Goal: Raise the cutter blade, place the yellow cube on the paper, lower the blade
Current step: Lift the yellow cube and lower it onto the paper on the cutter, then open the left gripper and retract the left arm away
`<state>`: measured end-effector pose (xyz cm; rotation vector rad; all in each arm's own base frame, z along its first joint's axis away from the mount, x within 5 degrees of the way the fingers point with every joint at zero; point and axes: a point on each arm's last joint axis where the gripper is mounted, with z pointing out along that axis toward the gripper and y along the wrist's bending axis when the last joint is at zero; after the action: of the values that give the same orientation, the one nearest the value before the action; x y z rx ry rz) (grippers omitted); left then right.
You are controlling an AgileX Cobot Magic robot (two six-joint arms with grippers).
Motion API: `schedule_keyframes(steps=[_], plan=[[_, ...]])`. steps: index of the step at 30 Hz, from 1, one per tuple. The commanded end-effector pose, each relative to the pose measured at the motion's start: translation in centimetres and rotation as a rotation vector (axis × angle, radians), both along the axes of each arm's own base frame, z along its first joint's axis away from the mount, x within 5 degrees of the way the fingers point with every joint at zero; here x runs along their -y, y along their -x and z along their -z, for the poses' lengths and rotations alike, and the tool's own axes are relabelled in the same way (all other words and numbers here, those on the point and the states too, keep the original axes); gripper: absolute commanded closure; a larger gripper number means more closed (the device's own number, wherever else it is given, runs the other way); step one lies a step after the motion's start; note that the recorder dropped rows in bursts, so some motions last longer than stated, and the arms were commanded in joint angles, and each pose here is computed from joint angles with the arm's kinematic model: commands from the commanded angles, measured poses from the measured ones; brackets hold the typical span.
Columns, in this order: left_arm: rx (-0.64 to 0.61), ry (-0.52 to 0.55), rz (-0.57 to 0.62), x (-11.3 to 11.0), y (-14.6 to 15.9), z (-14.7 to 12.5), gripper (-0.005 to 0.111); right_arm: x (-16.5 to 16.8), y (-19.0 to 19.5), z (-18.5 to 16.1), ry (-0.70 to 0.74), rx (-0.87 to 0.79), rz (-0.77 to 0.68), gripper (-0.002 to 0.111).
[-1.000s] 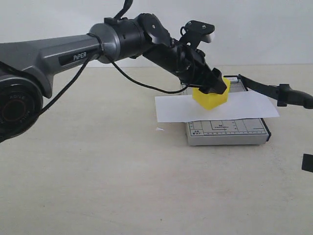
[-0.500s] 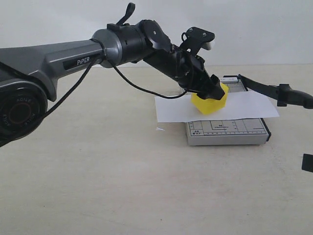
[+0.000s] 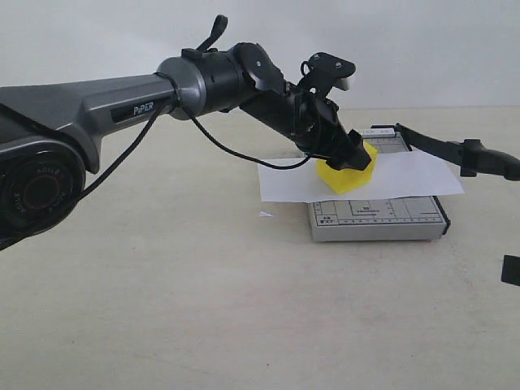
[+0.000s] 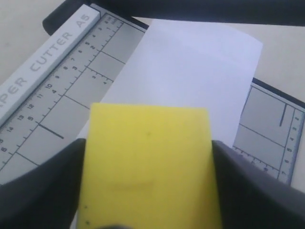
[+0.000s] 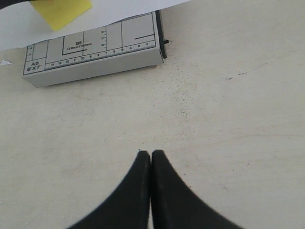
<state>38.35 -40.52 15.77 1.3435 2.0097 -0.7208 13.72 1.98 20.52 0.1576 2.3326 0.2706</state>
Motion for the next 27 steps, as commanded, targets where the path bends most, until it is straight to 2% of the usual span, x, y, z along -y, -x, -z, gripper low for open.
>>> schedule_keyframes(steps=[1,2,7,9,12,14,16,17,18,19,21,25,27], plan=[[0.006,0.007,-0.001,0.3,0.1,0.3,0.085,0.0,-0.1,-0.1,0.003,0.012,-0.004,0.108],[0.005,0.005,-0.001,0.3,0.1,0.4,0.08,0.0,-0.1,-0.1,0.003,0.012,-0.004,0.108],[0.015,0.011,-0.012,0.4,-0.1,0.5,0.038,0.0,-0.1,-0.1,0.003,0.012,-0.004,0.108],[0.022,0.015,-0.019,0.4,-0.2,0.4,0.03,0.0,-0.1,-0.1,0.003,0.012,-0.004,0.108],[0.022,0.025,-0.023,0.4,-0.1,-0.2,0.027,0.0,-0.1,-0.1,0.002,0.009,-0.005,0.108],[0.024,0.069,-0.075,0.3,-0.2,-2.1,0.03,-0.1,-0.1,-0.1,0.002,0.005,-0.006,0.108],[0.069,0.146,-0.143,0.1,-0.5,-5.3,0.044,-0.1,-0.1,-0.1,0.002,0.003,-0.007,0.108],[0.109,0.19,-0.186,-0.3,-0.7,-7.4,0.057,-0.1,0.0,0.0,0.002,-0.002,-0.008,0.108],[0.122,0.206,-0.2,-0.6,-0.8,-8.4,0.066,-0.1,0.0,0.0,0.002,-0.004,-0.009,0.108],[0.133,0.225,-0.209,-1.1,-0.8,-9.8,0.085,-0.1,0.0,0.0,0.002,-0.006,-0.009,0.108],[0.139,0.232,-0.213,-1.7,-1.0,-10.7,0.103,-0.1,0.0,0.0,0.002,-0.006,-0.009,0.108],[0.081,0.233,-0.268,-2.7,-1.5,-10.7,0.102,-0.1,0.0,0.0,0.002,-0.006,-0.009,0.108],[0.038,0.214,-0.305,-3.4,-1.8,-9.7,0.102,-0.1,0.0,0.0,0.002,-0.006,-0.009,0.108]])
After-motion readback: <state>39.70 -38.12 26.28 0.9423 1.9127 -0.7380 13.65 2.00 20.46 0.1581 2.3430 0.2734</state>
